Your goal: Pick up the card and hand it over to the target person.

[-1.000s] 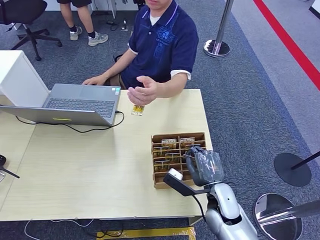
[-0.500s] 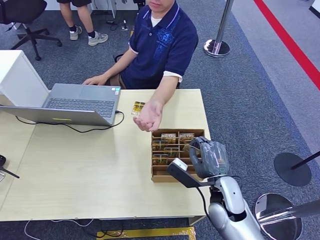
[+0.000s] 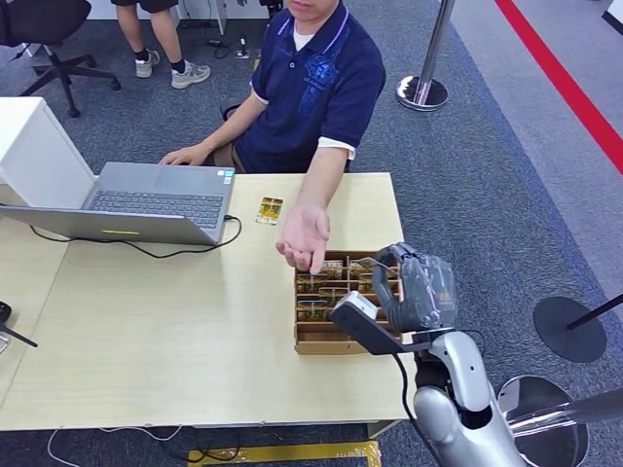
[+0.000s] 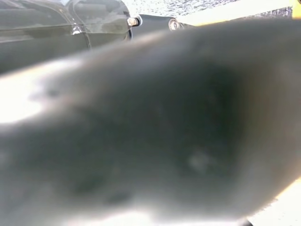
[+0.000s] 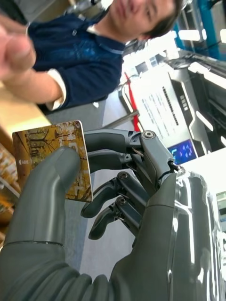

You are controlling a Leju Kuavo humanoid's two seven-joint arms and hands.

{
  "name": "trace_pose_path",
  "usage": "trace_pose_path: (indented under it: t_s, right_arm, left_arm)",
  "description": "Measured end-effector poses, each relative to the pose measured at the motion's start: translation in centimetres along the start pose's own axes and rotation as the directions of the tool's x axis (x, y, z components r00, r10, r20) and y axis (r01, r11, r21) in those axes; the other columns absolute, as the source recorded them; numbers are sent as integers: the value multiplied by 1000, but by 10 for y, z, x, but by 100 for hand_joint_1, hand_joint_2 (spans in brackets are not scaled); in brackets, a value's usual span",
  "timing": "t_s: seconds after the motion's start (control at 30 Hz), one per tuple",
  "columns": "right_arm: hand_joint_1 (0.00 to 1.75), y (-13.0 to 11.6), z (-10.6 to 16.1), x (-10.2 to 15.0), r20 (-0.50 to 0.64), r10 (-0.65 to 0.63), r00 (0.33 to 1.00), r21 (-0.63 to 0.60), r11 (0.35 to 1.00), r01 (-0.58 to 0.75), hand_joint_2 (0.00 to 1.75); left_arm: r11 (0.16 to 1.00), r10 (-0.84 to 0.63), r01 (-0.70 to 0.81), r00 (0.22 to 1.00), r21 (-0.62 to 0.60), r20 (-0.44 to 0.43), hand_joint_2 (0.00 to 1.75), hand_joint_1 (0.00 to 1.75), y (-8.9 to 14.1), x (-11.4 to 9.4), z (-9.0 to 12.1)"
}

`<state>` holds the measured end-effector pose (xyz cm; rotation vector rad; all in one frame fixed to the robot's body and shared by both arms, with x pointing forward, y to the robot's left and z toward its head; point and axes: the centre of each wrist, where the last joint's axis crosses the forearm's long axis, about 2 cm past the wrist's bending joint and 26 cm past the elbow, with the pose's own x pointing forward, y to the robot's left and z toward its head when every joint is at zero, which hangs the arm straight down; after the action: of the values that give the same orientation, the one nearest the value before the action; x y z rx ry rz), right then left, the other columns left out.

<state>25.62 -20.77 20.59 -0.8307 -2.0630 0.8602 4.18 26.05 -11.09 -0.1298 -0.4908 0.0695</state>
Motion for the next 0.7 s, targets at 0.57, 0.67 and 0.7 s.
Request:
trace_pose_path:
  t_s: [0.57, 0.67, 0.7]
  right_arm:
    - [161, 35, -62, 23, 125, -139, 982, 54, 990, 133, 175]
    - [161, 37, -64, 24, 129, -148, 981, 64, 988, 141, 175]
    - [161, 38, -64, 25, 129, -150, 980, 67, 988, 142, 175]
  left_arm:
    - [999, -32, 32, 999, 0, -6, 0, 0, 2, 2, -1]
    - [999, -37, 37, 999, 1, -9, 0, 0, 3, 1, 0]
    - [999, -38, 38, 999, 1, -9, 0, 0, 3, 0, 0]
